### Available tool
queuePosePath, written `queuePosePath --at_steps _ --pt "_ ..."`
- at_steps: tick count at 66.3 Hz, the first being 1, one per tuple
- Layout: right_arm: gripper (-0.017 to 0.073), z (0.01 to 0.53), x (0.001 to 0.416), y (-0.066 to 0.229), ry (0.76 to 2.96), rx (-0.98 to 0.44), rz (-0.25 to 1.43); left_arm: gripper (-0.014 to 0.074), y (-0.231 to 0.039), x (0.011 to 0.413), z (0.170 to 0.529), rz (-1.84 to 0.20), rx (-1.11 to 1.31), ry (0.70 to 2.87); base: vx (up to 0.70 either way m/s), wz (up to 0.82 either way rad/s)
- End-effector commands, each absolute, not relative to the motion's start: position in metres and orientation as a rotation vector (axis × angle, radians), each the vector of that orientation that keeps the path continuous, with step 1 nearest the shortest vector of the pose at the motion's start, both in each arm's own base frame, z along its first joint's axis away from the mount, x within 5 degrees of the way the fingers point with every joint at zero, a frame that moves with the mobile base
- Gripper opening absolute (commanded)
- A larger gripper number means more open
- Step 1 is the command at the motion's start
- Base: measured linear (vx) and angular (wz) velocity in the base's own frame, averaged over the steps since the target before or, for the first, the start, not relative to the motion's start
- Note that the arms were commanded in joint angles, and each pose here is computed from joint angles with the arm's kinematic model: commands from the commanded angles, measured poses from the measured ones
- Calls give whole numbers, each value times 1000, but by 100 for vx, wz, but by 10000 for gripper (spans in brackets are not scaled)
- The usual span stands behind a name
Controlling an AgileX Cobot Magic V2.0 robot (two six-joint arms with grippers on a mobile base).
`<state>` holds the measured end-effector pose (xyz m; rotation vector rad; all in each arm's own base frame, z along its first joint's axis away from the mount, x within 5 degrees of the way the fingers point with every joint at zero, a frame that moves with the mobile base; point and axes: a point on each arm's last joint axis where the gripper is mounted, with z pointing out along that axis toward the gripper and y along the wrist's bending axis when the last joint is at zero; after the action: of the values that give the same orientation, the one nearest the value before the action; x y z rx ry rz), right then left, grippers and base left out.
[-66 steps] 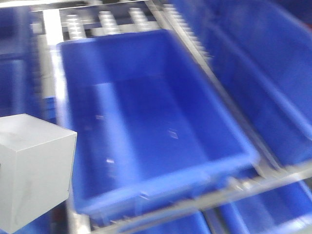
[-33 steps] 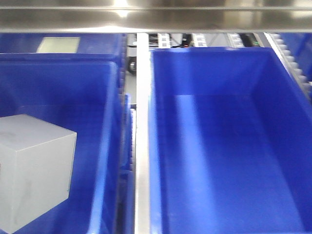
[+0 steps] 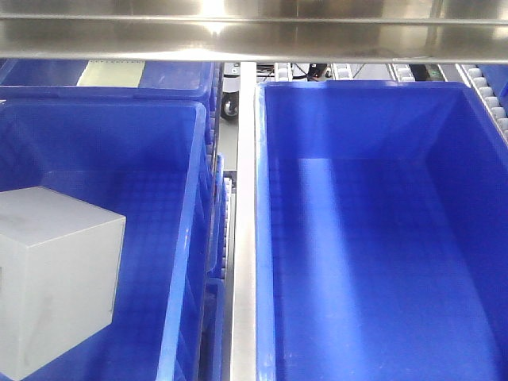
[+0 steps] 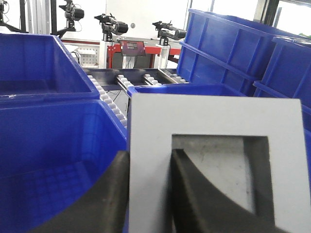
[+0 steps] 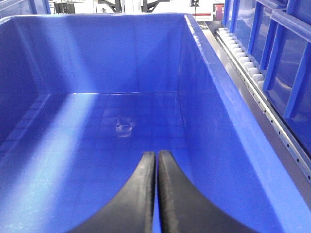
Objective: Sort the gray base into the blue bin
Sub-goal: 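Stop the base in front of two large blue bins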
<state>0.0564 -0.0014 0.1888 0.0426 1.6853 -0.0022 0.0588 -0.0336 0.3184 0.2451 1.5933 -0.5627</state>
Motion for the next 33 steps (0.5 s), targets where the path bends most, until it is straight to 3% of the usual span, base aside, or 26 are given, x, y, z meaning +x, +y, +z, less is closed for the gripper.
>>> queuePosePath --at_steps 1,33 --pt "-5 189 58 -2 1676 32 -18 -6 -33 58 338 -600 215 1465 0 0" --pt "-5 189 58 -2 1676 32 -18 -6 -33 58 338 -601 214 1460 0 0"
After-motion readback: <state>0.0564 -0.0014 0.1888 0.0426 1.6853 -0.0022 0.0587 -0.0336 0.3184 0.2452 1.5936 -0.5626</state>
